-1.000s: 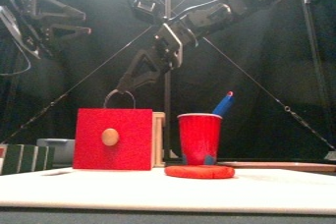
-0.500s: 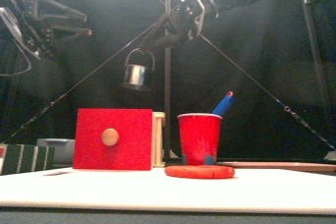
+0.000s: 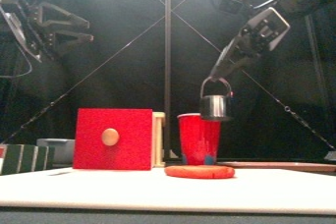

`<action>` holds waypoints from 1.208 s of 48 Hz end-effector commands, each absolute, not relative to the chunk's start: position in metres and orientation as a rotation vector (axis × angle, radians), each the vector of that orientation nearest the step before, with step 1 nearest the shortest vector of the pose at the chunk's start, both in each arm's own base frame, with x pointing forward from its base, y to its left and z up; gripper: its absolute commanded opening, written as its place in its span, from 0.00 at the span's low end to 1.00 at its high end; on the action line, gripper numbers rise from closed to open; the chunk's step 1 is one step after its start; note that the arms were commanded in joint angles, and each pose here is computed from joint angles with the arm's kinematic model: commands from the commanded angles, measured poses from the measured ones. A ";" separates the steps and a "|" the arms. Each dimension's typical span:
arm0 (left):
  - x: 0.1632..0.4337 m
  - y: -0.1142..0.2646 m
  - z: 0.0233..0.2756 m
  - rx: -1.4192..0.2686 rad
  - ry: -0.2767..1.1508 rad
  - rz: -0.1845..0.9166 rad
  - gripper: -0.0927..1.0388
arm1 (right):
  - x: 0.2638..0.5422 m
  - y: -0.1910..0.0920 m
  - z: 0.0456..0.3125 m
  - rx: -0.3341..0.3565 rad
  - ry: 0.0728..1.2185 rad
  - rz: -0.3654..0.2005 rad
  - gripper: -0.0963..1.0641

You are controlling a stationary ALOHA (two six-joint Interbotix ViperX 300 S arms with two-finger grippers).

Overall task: Get the cutter from the drawer then cut the dough then place the extra dough in the bowl
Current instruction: Place the cutter on the board

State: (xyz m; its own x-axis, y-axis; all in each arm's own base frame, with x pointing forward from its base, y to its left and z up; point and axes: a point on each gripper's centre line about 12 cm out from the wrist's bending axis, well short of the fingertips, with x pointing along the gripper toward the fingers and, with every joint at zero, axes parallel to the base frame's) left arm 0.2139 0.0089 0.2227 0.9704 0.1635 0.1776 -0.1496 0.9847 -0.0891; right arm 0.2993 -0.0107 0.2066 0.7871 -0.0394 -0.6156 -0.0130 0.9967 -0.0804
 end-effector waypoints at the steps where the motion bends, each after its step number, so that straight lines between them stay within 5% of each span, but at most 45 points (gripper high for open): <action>1: 0.221 0.010 0.231 -0.080 -0.195 0.164 0.78 | 0.294 -0.007 0.202 -0.056 0.667 -0.008 0.46; 30: 0.223 0.016 0.234 -0.075 -0.195 0.191 0.78 | 0.303 -0.003 0.162 -0.051 0.713 0.010 0.53; 45: 0.223 0.016 0.232 -0.079 -0.183 0.190 0.78 | 0.307 0.002 0.168 0.021 0.695 -0.003 0.68; 58: 0.224 0.027 0.237 -0.080 -0.199 0.238 0.78 | 0.321 0.001 0.184 0.018 0.632 -0.003 0.69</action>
